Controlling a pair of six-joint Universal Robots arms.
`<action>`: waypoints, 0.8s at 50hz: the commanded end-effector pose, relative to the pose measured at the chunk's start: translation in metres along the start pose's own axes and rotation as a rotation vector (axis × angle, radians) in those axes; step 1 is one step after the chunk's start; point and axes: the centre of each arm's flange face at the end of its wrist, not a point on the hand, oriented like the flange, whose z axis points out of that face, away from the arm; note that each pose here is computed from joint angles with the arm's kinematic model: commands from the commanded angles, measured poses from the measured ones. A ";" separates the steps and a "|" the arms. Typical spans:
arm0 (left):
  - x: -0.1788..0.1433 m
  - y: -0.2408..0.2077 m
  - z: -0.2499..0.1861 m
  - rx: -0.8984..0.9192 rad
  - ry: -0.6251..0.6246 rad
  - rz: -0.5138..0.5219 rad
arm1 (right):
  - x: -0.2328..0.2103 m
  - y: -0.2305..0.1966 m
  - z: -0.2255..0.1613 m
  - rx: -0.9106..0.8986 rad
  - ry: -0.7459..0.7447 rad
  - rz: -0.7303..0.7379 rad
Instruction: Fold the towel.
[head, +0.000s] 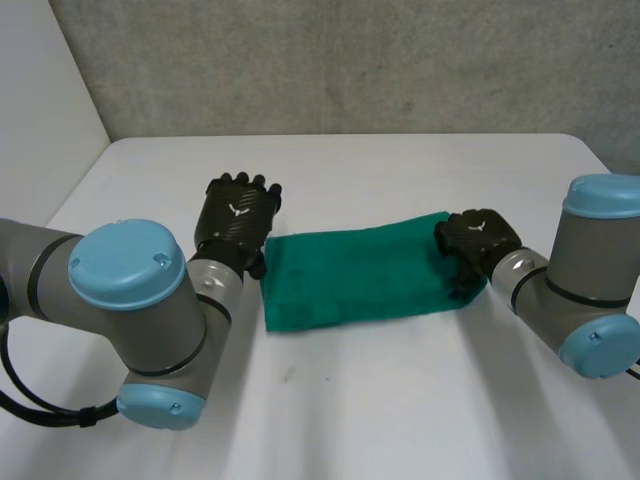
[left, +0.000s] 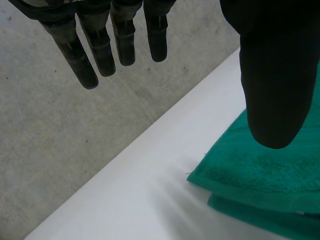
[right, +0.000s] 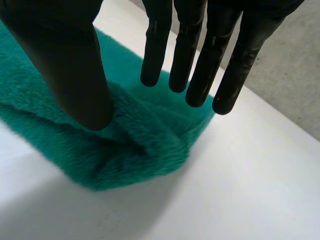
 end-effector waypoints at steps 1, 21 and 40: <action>-0.002 0.005 -0.001 -0.015 -0.001 0.003 | -0.005 0.024 0.002 -0.086 0.024 -0.004; -0.001 0.002 -0.003 -0.010 -0.001 0.004 | 0.022 -0.013 0.011 0.046 0.188 -0.235; -0.009 -0.004 -0.007 0.002 -0.029 0.000 | -0.165 -0.026 -0.032 0.321 -0.427 -0.764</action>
